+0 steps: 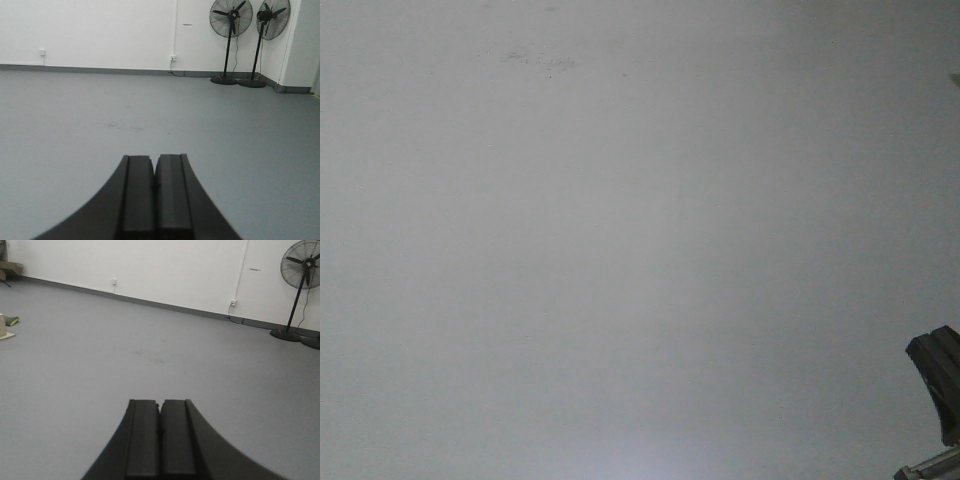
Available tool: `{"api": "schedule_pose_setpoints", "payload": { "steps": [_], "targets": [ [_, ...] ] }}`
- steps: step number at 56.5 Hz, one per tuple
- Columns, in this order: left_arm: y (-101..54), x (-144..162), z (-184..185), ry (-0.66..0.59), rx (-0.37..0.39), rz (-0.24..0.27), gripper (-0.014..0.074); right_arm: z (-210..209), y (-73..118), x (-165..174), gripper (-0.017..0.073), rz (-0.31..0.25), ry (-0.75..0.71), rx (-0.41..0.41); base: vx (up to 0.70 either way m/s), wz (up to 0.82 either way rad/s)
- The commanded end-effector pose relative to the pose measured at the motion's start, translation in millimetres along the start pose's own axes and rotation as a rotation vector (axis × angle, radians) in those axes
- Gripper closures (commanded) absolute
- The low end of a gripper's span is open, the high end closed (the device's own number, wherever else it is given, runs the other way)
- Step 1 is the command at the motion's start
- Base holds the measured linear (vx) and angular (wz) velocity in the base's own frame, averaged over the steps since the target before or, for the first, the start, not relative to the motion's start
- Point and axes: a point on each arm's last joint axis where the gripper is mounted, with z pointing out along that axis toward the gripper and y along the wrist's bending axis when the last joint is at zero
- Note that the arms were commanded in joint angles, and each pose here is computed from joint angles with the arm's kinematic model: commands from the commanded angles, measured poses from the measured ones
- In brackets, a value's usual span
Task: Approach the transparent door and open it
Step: 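Drive the base forward across the grey floor toward the wall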
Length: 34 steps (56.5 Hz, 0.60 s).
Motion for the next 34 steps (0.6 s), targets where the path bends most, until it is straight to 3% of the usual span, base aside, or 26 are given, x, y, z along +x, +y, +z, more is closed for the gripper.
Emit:
{"api": "schedule_pose_setpoints", "payload": {
  "steps": [1, 34],
  "targets": [
    [1.0, -3.3, -0.7, -0.082, -0.006, -0.006, 0.0600, -0.8, -1.0, -6.5, 0.0564, -0.012, -0.086, 0.014, 0.00, 0.00],
    [1.0, -3.3, -0.7, -0.082, -0.006, -0.006, 0.0600, -0.8, -1.0, -6.5, 0.0564, -0.012, -0.086, 0.014, 0.00, 0.00]
  ]
}}
